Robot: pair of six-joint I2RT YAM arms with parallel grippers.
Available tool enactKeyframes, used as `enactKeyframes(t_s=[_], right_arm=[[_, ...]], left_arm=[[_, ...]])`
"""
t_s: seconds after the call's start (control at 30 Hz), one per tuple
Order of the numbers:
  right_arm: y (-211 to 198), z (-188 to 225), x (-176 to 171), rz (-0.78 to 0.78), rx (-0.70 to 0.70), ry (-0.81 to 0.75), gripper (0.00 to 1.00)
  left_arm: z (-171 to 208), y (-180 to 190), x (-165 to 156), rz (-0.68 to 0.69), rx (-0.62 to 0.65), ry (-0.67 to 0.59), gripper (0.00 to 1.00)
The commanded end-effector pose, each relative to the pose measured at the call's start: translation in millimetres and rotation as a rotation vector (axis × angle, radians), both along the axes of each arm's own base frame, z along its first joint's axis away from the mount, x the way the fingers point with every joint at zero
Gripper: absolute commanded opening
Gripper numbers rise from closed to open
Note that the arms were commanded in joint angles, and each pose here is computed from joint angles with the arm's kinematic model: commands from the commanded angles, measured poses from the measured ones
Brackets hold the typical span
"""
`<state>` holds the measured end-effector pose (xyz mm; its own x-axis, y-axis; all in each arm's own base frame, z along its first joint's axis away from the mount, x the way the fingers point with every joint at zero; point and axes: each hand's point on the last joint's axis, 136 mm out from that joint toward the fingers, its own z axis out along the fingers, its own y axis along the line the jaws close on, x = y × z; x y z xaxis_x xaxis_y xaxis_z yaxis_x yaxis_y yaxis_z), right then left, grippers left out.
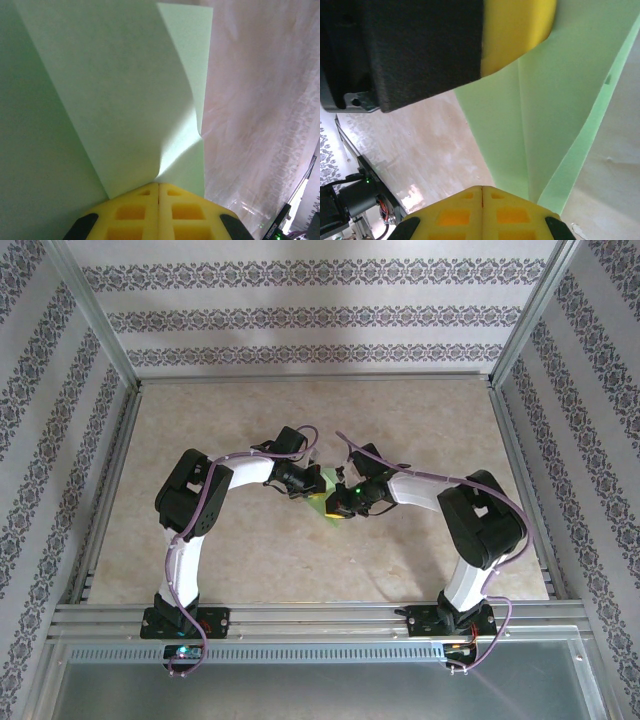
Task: Fold a paper plane with a square sheet of paper (fold left side to right side)
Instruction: Fourth fold the wing at the center of the table.
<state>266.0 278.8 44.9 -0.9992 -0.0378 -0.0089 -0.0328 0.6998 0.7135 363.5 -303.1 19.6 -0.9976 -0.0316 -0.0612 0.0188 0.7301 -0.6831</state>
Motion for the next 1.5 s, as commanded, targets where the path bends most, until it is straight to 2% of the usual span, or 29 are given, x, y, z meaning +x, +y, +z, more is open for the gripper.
enactKeyframes(t_s=[0.0,0.63,1.47], right_arm=[[2,-12,-9,0.026,-0.019,0.022,0.0],[-8,-33,-23,0.058,-0.116,0.051,0.0],[-14,-38,-29,0.074,-0.165,0.062,0.0]], left_arm=[[-44,18,-26,-0.009,0.128,0.104,0.04],[-44,18,-26,-0.008,0.131,0.103,0.04],[-46,18,-24,-0.012,0.134,0.106,0.04]])
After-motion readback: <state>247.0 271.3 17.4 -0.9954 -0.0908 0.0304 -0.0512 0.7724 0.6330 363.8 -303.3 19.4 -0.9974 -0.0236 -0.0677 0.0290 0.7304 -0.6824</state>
